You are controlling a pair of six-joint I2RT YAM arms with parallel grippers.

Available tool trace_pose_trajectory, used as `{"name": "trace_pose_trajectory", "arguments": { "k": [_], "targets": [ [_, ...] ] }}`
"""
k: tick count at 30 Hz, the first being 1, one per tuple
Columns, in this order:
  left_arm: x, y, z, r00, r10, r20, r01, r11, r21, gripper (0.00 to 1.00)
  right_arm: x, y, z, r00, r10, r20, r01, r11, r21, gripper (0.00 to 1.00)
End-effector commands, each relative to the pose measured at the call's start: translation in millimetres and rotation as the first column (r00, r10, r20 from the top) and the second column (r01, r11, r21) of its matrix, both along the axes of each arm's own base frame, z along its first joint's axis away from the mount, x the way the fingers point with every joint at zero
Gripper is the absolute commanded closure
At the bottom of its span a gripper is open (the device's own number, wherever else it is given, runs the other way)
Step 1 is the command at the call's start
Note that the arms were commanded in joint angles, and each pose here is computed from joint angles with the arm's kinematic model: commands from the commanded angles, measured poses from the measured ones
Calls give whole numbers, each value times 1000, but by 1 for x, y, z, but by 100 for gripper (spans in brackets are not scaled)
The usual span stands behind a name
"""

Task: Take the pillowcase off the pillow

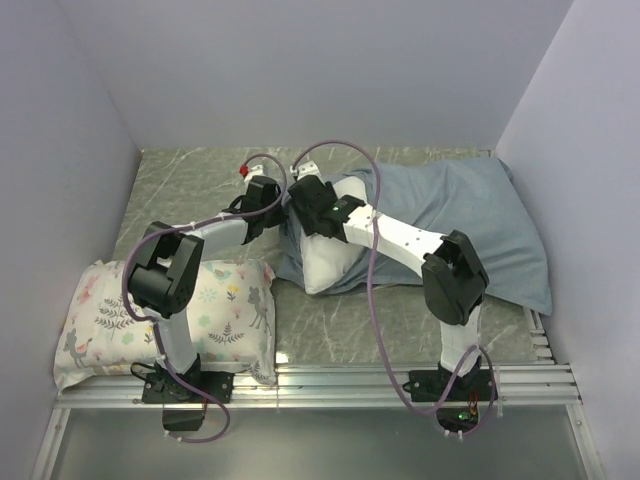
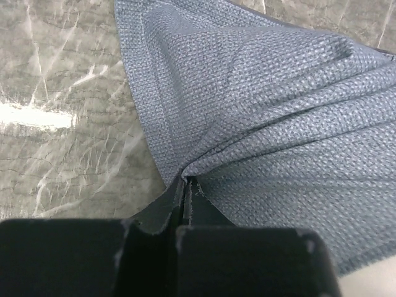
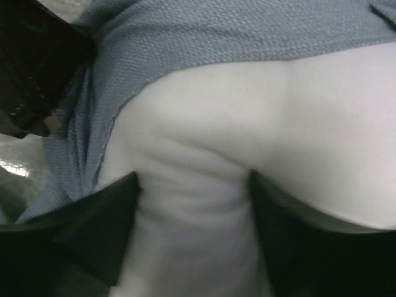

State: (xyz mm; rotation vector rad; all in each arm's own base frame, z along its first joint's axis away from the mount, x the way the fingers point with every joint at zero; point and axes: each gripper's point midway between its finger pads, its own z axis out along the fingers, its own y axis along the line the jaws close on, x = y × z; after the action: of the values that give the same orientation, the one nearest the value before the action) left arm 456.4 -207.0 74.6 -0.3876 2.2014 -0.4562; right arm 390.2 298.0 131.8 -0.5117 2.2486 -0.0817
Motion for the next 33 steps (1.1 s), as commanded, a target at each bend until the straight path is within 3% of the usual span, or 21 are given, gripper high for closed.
{"name": "trace_pose_trajectory", "arguments": {
  "k": [1, 5, 12, 14, 19, 23, 29, 31, 33],
  "targets": [
    [5, 0, 29, 998, 10, 57, -7, 999, -36, 100, -6, -25, -15, 995, -85, -54, 85, 996, -18, 50],
    [13, 4, 40, 997, 27, 77, -25, 999, -32, 100, -11, -43, 2, 992, -117, -41, 118, 993, 17, 100],
    [41, 36, 54, 989, 109, 98, -105, 993, -46, 100, -50, -89, 34, 990, -133, -37, 137, 973, 187, 100],
    [48, 53, 52, 985, 145, 92, -139, 988, -68, 100, -65, -95, 62, 995, -101, -11, 99, 948, 301, 100],
    [66, 72, 50, 978, 186, 92, -181, 981, -69, 100, -96, -117, 97, 996, -78, 38, 54, 896, 441, 100],
    [81, 68, 56, 979, 171, 110, -164, 984, -69, 100, -110, -118, 112, 997, -49, 60, 12, 861, 508, 100],
    [68, 20, 41, 994, 31, 104, -23, 997, -76, 100, -99, -101, 164, 992, -26, 121, -57, 767, 639, 100],
    [57, -2, 42, 992, -41, 119, 54, 993, -102, 94, -83, -97, 191, 987, -49, 156, -70, 735, 675, 100],
    [47, -10, 50, 986, -68, 154, 88, 988, -127, 77, -71, -93, 224, 980, -58, 192, -96, 704, 704, 100]
  ]
}}
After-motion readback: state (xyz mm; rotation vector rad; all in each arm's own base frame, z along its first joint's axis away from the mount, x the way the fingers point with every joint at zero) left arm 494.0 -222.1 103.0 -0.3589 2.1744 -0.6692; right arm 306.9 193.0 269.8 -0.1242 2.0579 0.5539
